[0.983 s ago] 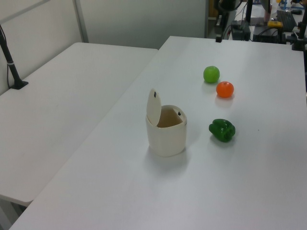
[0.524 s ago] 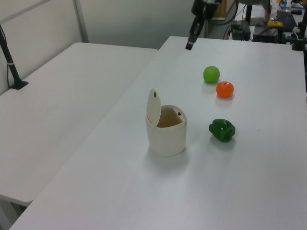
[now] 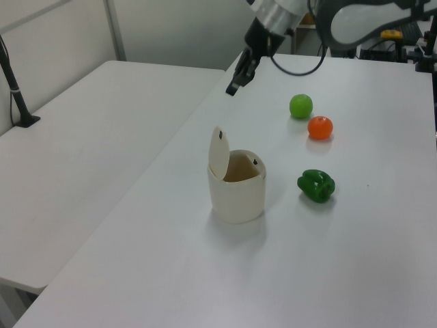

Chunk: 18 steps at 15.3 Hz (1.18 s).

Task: Close garbage bin
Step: 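Move the gripper over the cream bin toward its raised lid, then push the raised lid down over the bin opening with the gripper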

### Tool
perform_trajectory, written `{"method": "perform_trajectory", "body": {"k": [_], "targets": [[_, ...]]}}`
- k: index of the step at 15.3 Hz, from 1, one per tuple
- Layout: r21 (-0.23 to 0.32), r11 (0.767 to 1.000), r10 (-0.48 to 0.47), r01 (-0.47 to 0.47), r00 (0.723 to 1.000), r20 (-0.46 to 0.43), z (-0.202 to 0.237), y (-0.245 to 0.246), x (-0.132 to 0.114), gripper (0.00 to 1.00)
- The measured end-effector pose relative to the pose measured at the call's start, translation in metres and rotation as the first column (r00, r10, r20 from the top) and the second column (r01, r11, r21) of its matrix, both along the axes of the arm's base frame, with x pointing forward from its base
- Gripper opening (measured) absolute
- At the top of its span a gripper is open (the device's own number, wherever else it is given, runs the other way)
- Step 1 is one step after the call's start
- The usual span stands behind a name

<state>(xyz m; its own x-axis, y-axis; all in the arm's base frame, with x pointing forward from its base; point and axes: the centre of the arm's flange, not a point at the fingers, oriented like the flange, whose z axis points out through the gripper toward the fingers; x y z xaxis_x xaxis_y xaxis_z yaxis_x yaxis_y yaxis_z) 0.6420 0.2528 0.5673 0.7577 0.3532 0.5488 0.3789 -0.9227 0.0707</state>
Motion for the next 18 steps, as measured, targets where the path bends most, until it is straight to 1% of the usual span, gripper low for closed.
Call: {"method": "perform_trajectory", "body": {"k": [5,9,15,16,18], "targets": [[0.038,0.997,0.063,-0.067,0.994,0.084,-0.024,0.045,0.002,0.01],[0.053,0.993,0.099,-0.106,0.988,0.114,-0.044,0.071,0.001,0.01],[0.056,0.99,0.119,-0.126,0.986,0.119,-0.048,0.085,-0.003,0.01],[0.049,0.991,0.119,-0.125,0.987,0.105,-0.049,0.085,-0.004,0.01],[0.016,0.991,0.132,-0.133,0.99,0.051,-0.057,0.083,-0.005,0.01]]}}
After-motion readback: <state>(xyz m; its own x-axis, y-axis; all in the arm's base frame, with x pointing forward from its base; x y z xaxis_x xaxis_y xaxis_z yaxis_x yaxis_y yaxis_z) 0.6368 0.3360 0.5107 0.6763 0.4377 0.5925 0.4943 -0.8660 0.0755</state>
